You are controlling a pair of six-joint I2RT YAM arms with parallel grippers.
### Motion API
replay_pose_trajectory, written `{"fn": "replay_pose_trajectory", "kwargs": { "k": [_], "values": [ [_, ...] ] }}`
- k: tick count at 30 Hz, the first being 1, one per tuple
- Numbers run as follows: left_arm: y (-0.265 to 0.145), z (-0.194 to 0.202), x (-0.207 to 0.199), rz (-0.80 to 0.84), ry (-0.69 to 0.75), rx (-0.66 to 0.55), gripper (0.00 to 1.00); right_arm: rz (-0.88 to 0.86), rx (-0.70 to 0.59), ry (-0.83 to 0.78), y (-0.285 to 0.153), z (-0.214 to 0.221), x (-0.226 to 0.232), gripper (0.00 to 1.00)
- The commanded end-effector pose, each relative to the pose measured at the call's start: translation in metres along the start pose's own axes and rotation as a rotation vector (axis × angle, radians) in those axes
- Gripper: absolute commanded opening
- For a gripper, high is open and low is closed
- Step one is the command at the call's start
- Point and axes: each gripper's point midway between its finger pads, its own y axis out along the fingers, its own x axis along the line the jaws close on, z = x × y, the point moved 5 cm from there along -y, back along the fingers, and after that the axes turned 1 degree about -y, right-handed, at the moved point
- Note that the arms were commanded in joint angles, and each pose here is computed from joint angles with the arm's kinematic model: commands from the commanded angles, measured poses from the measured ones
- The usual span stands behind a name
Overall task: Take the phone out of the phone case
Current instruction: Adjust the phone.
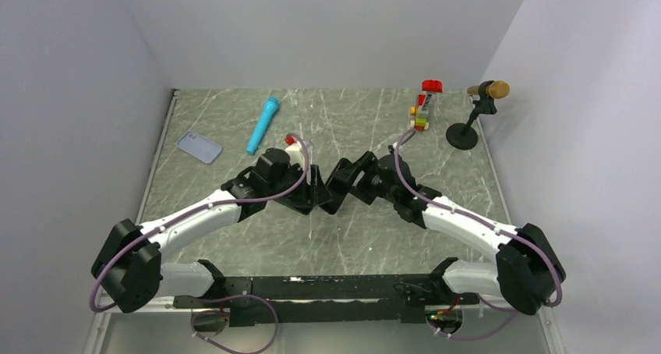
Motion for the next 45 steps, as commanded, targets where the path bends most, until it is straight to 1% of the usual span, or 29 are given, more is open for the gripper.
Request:
{"fn": "replay_pose_trajectory", "kwargs": {
  "k": [1, 3, 5, 6, 8, 10, 11, 12, 13, 15, 16, 17, 20, 22, 24, 25, 27, 30, 35, 38, 39, 40, 41, 42, 45],
  "values": [
    [-0.004, -0.015, -0.006, -0.016, 0.002, -0.067, 0.64, -0.181, -0.05, 0.058, -0.014, 0.003, 0.05, 0.0],
    [-0.007, -0.011, -0.006, -0.013, -0.002, -0.071, 0.57, -0.191, -0.049, 0.06, -0.015, 0.009, 0.057, 0.0],
    [-0.013, -0.008, -0.008, 0.0, -0.008, -0.079, 0.48, -0.206, -0.04, 0.06, -0.016, 0.016, 0.063, 0.0],
    [-0.014, -0.006, -0.008, 0.009, -0.011, -0.081, 0.41, -0.208, -0.032, 0.061, -0.016, 0.022, 0.065, 0.0],
    [-0.017, -0.003, -0.011, 0.029, -0.015, -0.08, 0.24, -0.222, -0.025, 0.057, -0.017, 0.028, 0.069, 0.0],
    [-0.021, -0.001, -0.011, 0.035, -0.015, -0.074, 0.03, -0.229, -0.01, 0.048, -0.017, 0.034, 0.071, 0.0],
    [-0.023, 0.0, -0.011, 0.031, -0.015, -0.069, 0.0, -0.239, -0.001, 0.039, -0.017, 0.036, 0.072, 0.0],
    [-0.025, 0.001, -0.011, 0.032, -0.008, -0.068, 0.0, -0.261, 0.008, 0.018, -0.018, 0.037, 0.074, 0.0],
    [-0.028, 0.001, -0.012, 0.034, -0.002, -0.07, 0.0, -0.284, 0.012, -0.013, -0.019, 0.037, 0.078, 0.16],
    [-0.035, 0.002, -0.015, 0.047, 0.006, -0.073, 0.0, -0.251, 0.027, -0.097, -0.019, 0.038, 0.079, 0.62],
    [-0.039, 0.001, -0.017, 0.052, 0.015, -0.078, 0.0, -0.22, 0.026, -0.143, -0.02, 0.036, 0.079, 0.87],
    [-0.044, 0.0, -0.019, 0.054, 0.026, -0.083, 0.0, -0.189, 0.024, -0.193, -0.021, 0.034, 0.078, 0.98],
    [-0.057, -0.001, -0.021, 0.043, 0.064, -0.098, 0.0, -0.113, 0.009, -0.3, -0.028, 0.028, 0.071, 1.0],
    [-0.066, -0.001, -0.022, 0.052, 0.091, -0.102, 0.0, -0.098, -0.019, -0.357, -0.037, 0.022, 0.069, 1.0],
    [-0.073, 0.001, -0.024, 0.08, 0.111, -0.096, 0.0, -0.054, -0.057, -0.41, -0.044, 0.013, 0.063, 1.0],
    [-0.077, 0.004, -0.026, 0.11, 0.121, -0.085, 0.0, -0.045, -0.065, -0.466, -0.046, 0.012, 0.058, 1.0],
    [-0.084, 0.007, -0.029, 0.155, 0.14, -0.076, 0.0, -0.052, -0.056, -0.582, -0.051, 0.011, 0.048, 1.0],
    [-0.094, 0.012, -0.031, 0.209, 0.164, -0.046, 0.0, 0.044, -0.037, -0.64, -0.06, 0.005, 0.024, 0.99],
    [-0.108, 0.009, -0.034, 0.278, 0.182, -0.038, 0.0, -0.117, 0.043, -0.657, -0.072, -0.004, 0.015, 0.99],
    [-0.11, 0.008, -0.034, 0.325, 0.148, -0.029, 0.0, -0.254, 0.059, -0.652, -0.079, -0.005, 0.016, 1.0],
    [-0.111, 0.006, -0.035, 0.358, 0.143, -0.035, 0.0, -0.329, 0.058, -0.646, -0.082, -0.003, 0.024, 1.0],
    [-0.111, 0.009, -0.033, 0.382, 0.119, -0.026, 0.0, -0.377, 0.09, -0.632, -0.083, 0.003, 0.025, 1.0],
    [-0.111, 0.006, -0.033, 0.411, 0.113, -0.042, 0.0, -0.512, 0.129, -0.633, -0.089, 0.01, 0.037, 1.0],
    [-0.111, 0.005, -0.031, 0.428, 0.087, -0.049, 0.0, -0.58, 0.164, -0.618, -0.091, 0.015, 0.042, 1.0],
    [-0.11, 0.004, -0.031, 0.498, 0.053, -0.051, 0.0, -0.69, 0.249, -0.538, -0.088, 0.024, 0.051, 0.99]
  ]
}}
